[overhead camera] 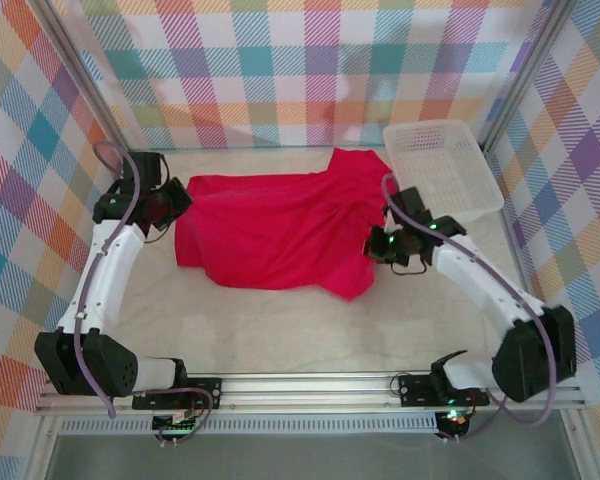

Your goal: Fold the inside-out t-shirt

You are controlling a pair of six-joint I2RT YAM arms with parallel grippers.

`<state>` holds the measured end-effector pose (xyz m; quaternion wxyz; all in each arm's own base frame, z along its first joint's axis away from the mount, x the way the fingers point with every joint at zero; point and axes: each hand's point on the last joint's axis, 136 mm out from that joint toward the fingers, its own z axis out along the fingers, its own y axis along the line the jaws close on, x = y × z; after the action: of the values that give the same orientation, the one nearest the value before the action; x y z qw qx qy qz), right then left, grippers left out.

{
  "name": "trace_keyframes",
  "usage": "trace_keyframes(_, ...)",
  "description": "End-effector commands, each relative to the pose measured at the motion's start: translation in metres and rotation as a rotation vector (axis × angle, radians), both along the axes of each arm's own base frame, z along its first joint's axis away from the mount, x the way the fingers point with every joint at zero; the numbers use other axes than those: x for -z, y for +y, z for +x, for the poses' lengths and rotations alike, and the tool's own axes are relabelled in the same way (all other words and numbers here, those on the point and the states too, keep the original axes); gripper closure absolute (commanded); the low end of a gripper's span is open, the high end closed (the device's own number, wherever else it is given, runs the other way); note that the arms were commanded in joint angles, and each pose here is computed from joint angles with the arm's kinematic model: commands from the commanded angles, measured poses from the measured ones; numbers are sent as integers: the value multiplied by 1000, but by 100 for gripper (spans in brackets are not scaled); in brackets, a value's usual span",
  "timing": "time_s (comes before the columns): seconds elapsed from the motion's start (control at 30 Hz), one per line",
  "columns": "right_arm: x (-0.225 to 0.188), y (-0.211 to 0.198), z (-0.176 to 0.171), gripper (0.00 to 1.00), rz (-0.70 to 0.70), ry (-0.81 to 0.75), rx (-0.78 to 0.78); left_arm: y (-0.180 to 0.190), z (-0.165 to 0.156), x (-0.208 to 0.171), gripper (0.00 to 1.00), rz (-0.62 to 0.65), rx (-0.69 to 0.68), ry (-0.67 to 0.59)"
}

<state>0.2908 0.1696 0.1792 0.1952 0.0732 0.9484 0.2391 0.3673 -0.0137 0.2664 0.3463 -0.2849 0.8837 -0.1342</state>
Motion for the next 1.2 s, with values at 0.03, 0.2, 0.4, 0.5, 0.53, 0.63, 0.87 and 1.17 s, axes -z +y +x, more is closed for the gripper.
trace_keyframes(0.03, -70, -20, 6, 100, -69, -192, 13, 4, -1, -37, 100, 18, 17, -56)
trace_keyframes(0.2, -131, -23, 17, 100, -60, -332, 18, 8, 0, -77, 100, 24, 19, -124)
trace_keyframes(0.4, -131, -14, 19, 100, -16, -320, -1, -1, 4, -79, 100, -21, 53, -142)
trace_keyframes(0.5, -103, -19, 14, 100, -47, -275, 12, -13, 11, -39, 100, -84, 97, -76)
trace_keyframes(0.53, -91, -22, 12, 100, -62, -254, 18, -16, 13, -26, 100, -98, 104, -46)
trace_keyframes(0.63, -49, -32, 9, 100, -121, -180, 35, -19, 23, 19, 100, -119, 105, 41)
trace_keyframes(0.87, 26, -69, 10, 100, -237, -16, 148, -13, 66, 90, 100, -116, 58, 172)
trace_keyframes(1.17, 41, -92, 22, 100, -275, 1, 251, -29, 141, 140, 100, -169, 83, 249)
